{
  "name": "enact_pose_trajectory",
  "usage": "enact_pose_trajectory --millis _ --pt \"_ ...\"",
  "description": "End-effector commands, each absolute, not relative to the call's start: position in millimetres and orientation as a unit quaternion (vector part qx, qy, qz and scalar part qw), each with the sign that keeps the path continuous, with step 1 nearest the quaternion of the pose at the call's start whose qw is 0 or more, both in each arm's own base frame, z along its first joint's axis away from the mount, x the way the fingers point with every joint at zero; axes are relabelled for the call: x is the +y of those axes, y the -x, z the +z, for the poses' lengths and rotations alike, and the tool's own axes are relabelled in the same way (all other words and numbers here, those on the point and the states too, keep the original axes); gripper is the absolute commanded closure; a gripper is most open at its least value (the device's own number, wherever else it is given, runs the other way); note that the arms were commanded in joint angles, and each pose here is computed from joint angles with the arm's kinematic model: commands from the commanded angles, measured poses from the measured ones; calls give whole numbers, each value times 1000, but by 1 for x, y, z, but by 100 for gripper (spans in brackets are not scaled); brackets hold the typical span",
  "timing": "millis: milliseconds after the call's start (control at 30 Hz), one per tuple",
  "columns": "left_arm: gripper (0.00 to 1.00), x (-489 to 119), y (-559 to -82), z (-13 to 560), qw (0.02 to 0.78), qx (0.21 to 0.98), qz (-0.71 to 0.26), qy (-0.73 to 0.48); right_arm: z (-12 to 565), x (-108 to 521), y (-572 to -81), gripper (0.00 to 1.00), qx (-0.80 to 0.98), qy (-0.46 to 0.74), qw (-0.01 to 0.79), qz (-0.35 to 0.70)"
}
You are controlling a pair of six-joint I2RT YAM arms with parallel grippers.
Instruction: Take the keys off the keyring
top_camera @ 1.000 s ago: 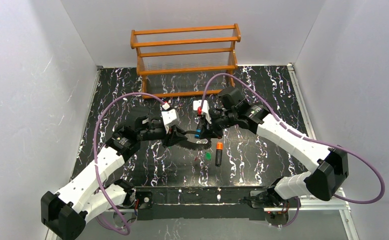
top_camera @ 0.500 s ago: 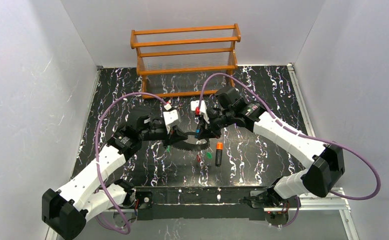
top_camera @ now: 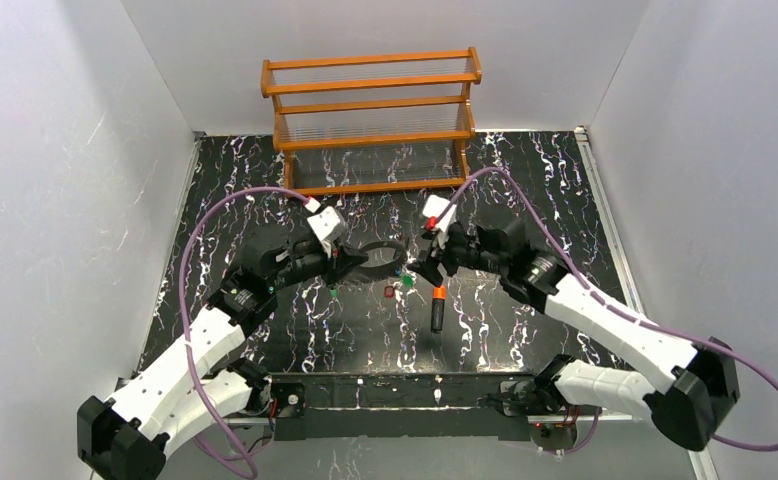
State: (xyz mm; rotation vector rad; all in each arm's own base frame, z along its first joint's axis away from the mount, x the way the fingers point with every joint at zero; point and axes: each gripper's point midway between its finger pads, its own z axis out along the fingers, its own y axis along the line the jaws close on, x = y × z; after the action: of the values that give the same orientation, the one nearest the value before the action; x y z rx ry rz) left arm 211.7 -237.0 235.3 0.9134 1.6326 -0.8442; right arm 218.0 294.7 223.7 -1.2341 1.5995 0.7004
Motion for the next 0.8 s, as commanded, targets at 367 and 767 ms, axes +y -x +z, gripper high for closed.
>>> enact_pose_trajectory --millis 367,767 --pt "100 -244 -232 297 580 651 -449 -197 225 248 -251 1 683 276 626 257" --pt "100 -261 -222 305 540 641 -506 -203 215 254 -251 13 616 321 675 247"
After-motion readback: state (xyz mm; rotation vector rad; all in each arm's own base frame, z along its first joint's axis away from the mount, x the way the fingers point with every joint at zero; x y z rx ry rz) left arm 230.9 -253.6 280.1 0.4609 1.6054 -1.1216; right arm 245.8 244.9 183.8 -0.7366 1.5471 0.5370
